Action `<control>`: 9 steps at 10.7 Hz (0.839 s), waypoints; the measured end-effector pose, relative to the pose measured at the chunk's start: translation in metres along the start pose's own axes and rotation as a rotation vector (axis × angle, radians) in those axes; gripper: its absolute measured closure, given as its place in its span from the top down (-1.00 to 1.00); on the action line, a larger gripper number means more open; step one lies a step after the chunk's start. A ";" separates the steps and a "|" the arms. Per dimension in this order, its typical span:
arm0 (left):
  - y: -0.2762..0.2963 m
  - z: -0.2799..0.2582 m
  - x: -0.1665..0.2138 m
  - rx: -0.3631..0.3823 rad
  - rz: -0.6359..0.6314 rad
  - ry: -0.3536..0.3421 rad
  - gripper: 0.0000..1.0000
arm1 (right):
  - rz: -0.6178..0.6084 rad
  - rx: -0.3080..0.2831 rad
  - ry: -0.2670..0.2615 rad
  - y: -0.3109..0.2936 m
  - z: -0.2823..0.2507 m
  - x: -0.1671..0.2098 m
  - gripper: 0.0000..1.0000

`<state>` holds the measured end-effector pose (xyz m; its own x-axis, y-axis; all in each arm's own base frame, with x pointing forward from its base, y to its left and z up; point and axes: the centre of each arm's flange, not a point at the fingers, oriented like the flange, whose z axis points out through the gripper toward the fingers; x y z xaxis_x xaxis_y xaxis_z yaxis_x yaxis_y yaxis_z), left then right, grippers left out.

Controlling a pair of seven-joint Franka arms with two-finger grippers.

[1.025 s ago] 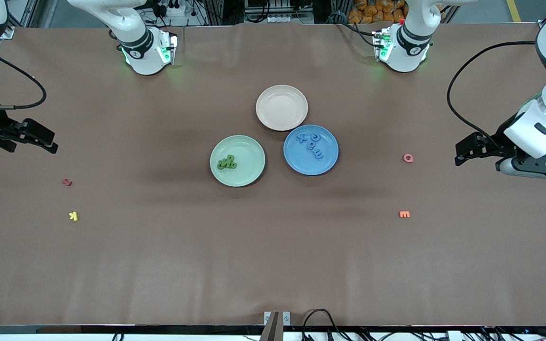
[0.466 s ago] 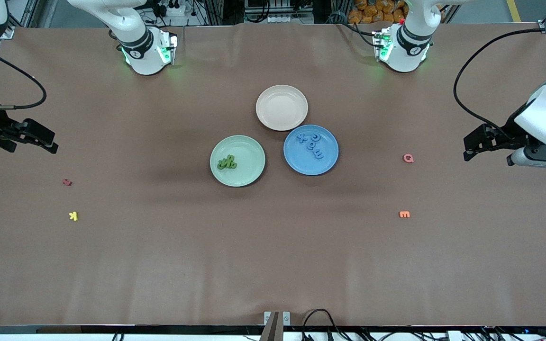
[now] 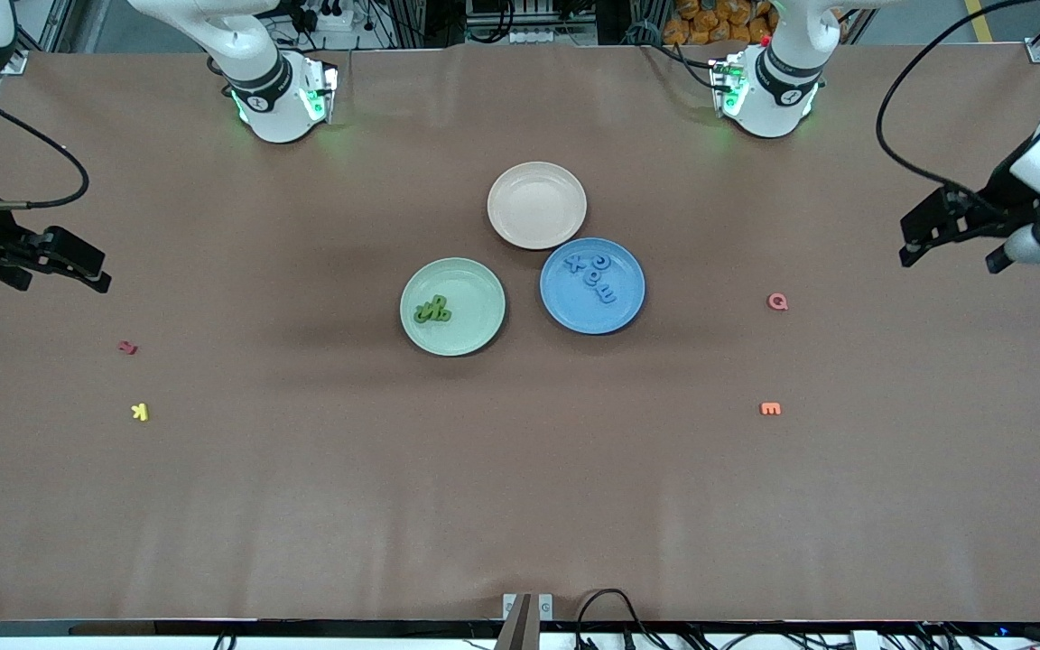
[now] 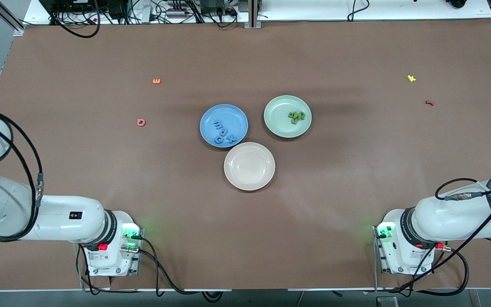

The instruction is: Sort letters by color into matching plates

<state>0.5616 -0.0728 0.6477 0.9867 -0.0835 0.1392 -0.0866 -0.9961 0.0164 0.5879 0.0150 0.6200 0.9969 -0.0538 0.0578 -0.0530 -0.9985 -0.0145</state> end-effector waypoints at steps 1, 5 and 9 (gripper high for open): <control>0.000 -0.010 -0.008 0.002 -0.001 -0.006 1.00 | 0.000 0.000 0.000 0.000 0.000 0.000 1.00; 0.004 -0.017 -0.016 0.004 0.000 -0.024 1.00 | 0.000 0.000 0.000 0.000 0.000 0.000 1.00; 0.013 -0.015 -0.017 0.003 0.010 -0.027 1.00 | 0.000 0.000 0.000 0.000 0.000 0.000 1.00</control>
<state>0.5415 -0.0836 0.6606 0.9892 -0.0942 0.1122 -0.0961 -0.9953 0.0122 0.5880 0.0150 0.6199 0.9969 -0.0536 0.0577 -0.0529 -0.9985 -0.0143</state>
